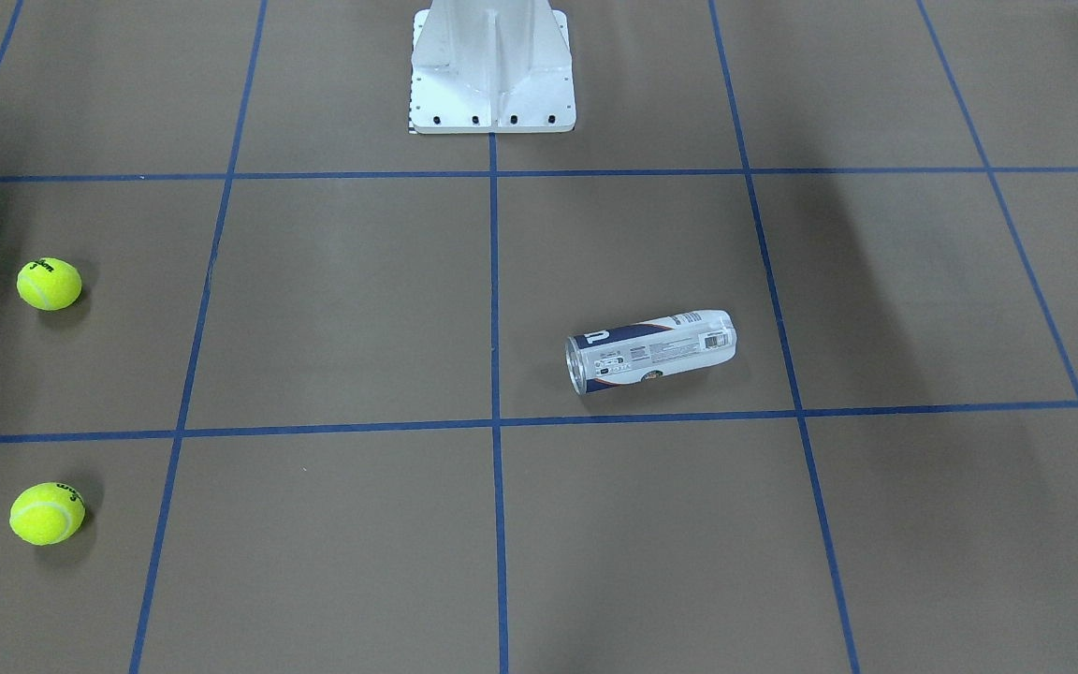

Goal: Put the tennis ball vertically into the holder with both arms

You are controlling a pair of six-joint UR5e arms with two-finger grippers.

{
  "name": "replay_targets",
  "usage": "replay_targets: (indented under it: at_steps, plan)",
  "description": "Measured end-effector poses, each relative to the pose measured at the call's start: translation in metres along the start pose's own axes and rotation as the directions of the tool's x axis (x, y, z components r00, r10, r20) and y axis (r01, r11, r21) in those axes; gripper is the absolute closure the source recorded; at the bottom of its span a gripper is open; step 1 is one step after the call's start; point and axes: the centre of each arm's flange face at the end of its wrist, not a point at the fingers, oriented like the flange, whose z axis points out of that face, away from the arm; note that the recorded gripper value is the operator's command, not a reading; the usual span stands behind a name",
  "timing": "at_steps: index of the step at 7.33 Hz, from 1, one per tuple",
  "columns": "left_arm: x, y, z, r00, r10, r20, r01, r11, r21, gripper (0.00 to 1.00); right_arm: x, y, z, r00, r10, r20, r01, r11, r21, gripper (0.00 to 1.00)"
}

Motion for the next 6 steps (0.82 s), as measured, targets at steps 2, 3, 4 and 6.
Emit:
replay_targets:
  at_steps: [2,3,4,6]
  plan:
    - [0.080,-0.062,0.037,0.984,0.165,-0.070,-0.166,0.986,-0.014,0.01,-0.001,0.002,0.000,1.000,-0.001,0.010,0.001,1.000,-0.002,0.00]
    - [0.120,-0.090,0.049,0.968,0.231,-0.101,-0.233,0.972,-0.006,0.01,-0.001,0.003,0.000,1.000,-0.001,0.011,0.001,1.000,-0.003,0.00]
    - [0.164,-0.113,0.063,0.947,0.291,-0.134,-0.294,0.956,0.000,0.01,-0.001,0.003,0.000,1.000,-0.002,0.012,0.002,1.000,-0.003,0.00]
    - [0.252,-0.141,0.098,0.895,0.402,-0.193,-0.408,0.913,0.007,0.01,-0.002,0.002,-0.001,1.000,-0.003,0.013,0.003,1.000,-0.001,0.00]
